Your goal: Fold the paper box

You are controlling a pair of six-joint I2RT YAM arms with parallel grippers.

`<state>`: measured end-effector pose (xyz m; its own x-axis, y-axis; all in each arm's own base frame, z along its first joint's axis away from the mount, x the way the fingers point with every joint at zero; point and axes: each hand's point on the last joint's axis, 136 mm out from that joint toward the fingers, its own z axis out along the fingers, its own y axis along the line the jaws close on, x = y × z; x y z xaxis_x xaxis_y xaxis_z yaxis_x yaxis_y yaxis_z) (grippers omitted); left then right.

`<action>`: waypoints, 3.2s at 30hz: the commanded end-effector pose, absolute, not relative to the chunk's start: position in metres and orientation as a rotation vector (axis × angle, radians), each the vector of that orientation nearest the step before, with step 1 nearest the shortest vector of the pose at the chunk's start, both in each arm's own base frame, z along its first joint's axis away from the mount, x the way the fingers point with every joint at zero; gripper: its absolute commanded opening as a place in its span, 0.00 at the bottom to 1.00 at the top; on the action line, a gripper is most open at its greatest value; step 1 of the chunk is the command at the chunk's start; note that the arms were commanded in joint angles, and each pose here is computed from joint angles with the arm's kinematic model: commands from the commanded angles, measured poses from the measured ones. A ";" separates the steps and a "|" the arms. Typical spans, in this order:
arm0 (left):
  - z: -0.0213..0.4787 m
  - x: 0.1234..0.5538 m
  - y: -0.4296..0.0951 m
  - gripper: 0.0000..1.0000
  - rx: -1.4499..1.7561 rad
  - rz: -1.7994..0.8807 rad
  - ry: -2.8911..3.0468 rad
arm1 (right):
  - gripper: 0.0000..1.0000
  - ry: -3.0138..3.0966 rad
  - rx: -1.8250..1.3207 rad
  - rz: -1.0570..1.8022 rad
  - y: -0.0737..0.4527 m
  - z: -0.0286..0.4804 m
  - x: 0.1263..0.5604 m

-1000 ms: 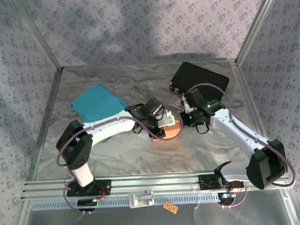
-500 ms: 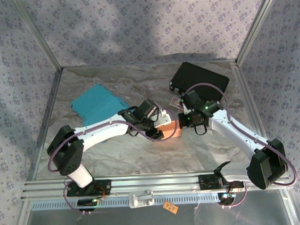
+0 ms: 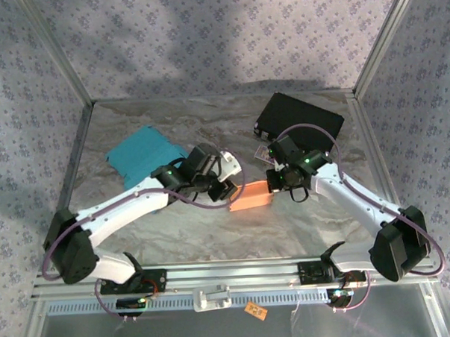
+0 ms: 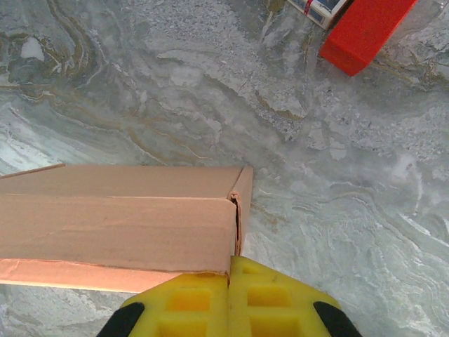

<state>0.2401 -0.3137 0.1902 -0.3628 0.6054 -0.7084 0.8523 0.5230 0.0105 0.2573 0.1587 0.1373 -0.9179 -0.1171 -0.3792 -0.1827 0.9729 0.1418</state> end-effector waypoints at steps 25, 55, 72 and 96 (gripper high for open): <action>0.160 0.223 -0.307 0.28 1.074 -0.620 2.503 | 0.00 2.808 -0.133 0.221 0.156 0.138 0.256; 0.149 0.240 -0.316 0.08 0.974 -0.590 2.565 | 0.00 2.808 -0.107 0.224 0.155 0.138 0.258; 0.150 0.241 -0.325 0.03 0.525 -0.614 2.762 | 0.00 2.788 -0.014 0.236 0.164 0.136 0.254; 0.135 0.245 -0.329 0.02 0.158 -0.747 2.859 | 0.00 2.789 -0.009 0.234 0.167 0.132 0.252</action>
